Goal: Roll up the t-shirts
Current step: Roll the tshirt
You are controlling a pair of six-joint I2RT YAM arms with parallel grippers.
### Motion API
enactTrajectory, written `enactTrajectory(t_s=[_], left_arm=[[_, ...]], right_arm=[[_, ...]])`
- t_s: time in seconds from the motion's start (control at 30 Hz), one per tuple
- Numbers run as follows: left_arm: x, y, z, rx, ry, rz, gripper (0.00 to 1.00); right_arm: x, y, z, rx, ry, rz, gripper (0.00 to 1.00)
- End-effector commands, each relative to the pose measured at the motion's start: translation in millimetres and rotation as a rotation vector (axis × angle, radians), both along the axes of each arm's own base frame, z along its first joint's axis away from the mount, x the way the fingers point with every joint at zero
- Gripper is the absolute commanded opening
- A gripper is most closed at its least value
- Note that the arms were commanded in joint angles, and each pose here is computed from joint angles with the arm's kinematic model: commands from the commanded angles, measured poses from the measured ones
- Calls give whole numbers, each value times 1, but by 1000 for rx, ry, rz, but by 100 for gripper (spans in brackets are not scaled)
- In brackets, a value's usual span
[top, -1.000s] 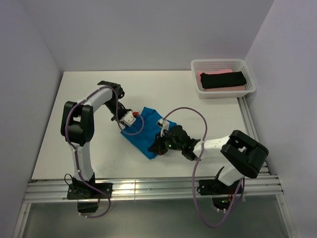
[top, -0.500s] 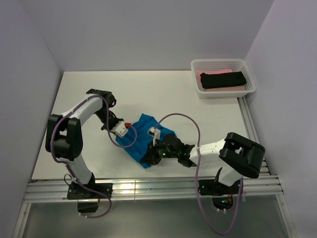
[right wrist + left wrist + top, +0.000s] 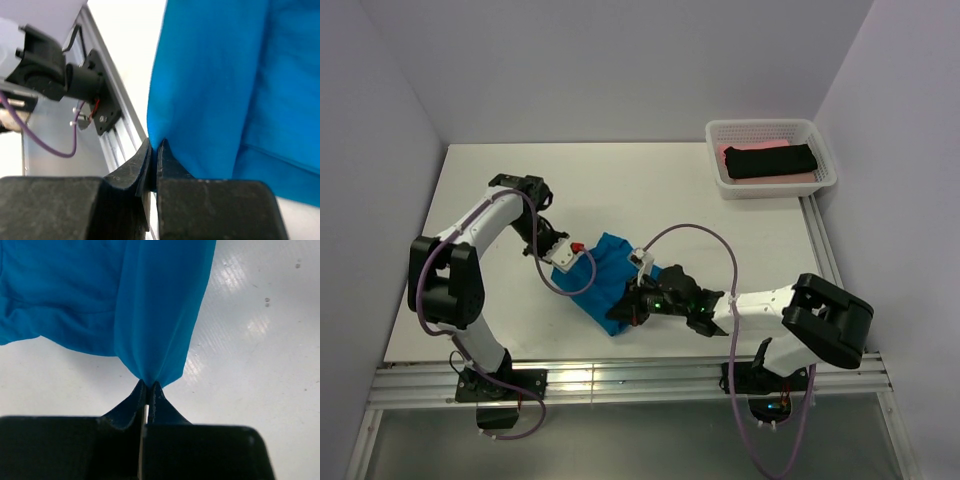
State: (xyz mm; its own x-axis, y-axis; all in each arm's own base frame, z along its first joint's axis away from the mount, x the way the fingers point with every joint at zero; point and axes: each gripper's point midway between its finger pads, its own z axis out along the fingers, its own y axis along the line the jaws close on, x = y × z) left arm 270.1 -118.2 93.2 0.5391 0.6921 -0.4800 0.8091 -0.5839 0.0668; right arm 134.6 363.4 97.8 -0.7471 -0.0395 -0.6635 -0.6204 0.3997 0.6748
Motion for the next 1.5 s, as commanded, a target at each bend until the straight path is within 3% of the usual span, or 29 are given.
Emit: enactTrajectory(t_s=[0.0, 0.5, 0.87, 1.47], left_arm=[[4, -8, 6, -20, 7, -35, 0], [25, -28, 1, -31, 20, -45, 1], [12, -6, 6, 1, -2, -28, 0], [-5, 34, 0, 48, 2, 18, 0]], right_arm=[[8, -5, 3, 53, 36, -44, 0], [20, -16, -15, 71, 104, -99, 0], [5, 24, 9, 66, 65, -15, 0], [-19, 45, -8, 110, 143, -6, 0]])
